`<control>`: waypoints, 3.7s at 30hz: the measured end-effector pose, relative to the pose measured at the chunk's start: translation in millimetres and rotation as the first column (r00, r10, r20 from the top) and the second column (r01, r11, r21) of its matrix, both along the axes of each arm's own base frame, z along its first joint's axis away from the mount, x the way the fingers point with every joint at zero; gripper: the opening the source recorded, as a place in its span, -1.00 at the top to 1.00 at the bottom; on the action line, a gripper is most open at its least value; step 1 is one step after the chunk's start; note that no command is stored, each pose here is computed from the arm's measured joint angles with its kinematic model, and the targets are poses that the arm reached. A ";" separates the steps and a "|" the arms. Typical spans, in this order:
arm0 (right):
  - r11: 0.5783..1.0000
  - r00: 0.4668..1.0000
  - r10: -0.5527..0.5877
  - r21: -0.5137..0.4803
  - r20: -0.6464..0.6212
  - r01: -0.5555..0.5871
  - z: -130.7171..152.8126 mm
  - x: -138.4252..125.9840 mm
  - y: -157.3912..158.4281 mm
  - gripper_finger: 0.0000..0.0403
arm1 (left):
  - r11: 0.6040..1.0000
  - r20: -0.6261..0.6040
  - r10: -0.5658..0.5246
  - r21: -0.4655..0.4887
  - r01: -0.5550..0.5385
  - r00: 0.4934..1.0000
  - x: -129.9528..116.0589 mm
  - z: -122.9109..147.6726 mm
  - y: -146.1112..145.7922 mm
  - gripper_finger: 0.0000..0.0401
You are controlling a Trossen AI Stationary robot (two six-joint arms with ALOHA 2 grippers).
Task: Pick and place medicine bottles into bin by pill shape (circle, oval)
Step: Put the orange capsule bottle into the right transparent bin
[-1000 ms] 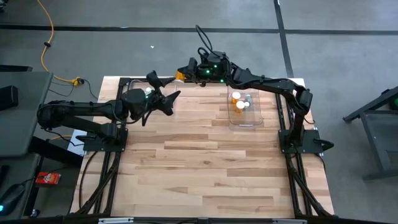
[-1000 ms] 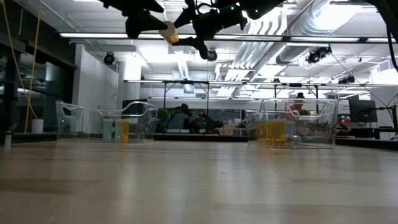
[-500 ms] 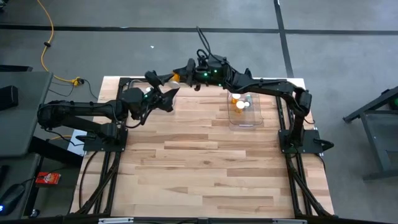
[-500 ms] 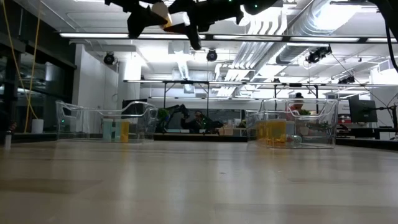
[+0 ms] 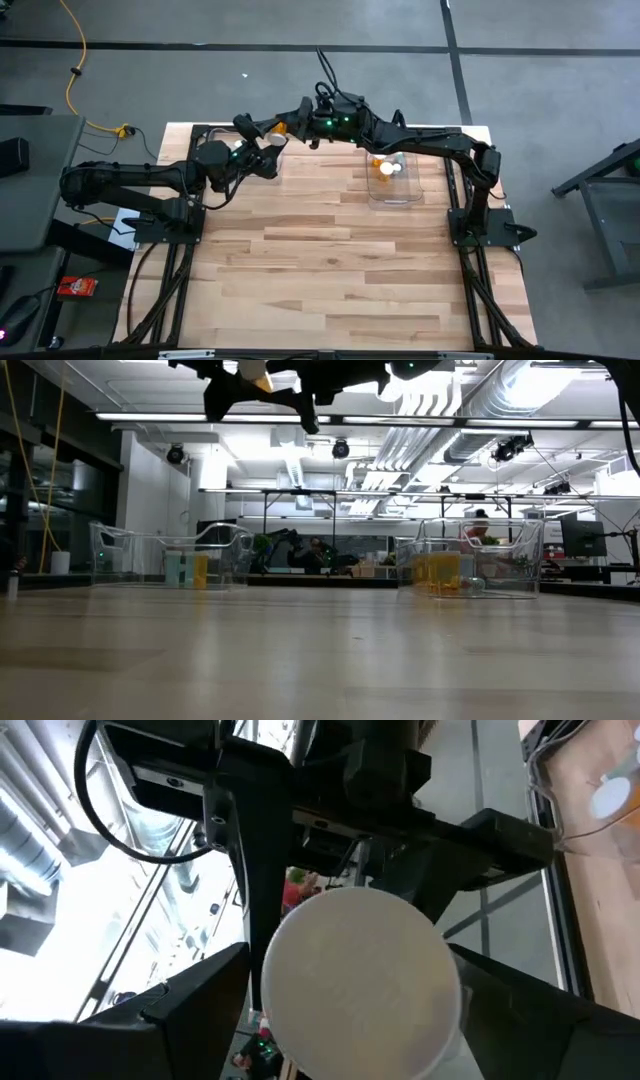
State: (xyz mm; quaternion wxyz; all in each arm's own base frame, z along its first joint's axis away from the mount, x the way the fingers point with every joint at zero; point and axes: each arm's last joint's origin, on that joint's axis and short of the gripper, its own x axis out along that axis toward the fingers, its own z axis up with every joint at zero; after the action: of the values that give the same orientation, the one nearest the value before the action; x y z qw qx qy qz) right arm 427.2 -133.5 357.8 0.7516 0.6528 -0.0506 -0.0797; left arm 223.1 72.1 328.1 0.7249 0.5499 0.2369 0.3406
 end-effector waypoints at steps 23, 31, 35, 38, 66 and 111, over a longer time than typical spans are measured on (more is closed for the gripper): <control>0.998 0.998 0.065 -0.007 0.018 -0.065 1.8 -1.3 -3.0 0.02 | 0.997 -0.075 0.052 0.068 -0.047 0.996 1.7 0.3 -11.4 -0.38; 0.981 0.981 0.191 0.010 0.025 -0.192 2.4 -1.9 -1.6 0.02 | 0.994 -0.100 -0.030 0.098 0.039 0.995 3.7 1.1 -16.8 -0.36; 0.968 0.968 0.251 0.012 0.022 -0.251 2.1 -1.6 1.2 0.02 | 0.983 -0.106 -0.145 0.101 0.156 0.984 7.3 0.6 -26.3 -0.36; 0.951 0.951 0.310 0.012 0.023 -0.310 2.1 -1.7 3.3 0.02 | 0.971 -0.125 -0.194 0.119 0.208 0.973 8.5 0.6 -29.5 -0.36; 0.884 0.884 0.466 0.033 0.025 -0.467 1.8 -0.8 13.9 0.02 | 0.952 -0.138 -0.260 0.130 0.278 0.956 10.6 0.5 -37.3 -0.26; 0.590 0.930 -0.111 -0.776 -0.352 -0.223 75.0 -102.5 17.0 0.02 | 0.896 0.404 0.121 -0.437 0.076 0.907 -0.2 -8.4 -0.4 0.07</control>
State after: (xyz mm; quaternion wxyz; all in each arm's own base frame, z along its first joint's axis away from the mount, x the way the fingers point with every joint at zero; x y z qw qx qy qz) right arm 324.7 -116.5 432.8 0.9624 0.2168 0.0799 -0.1431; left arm 222.9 71.6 319.7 0.8604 0.2811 0.1524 0.3968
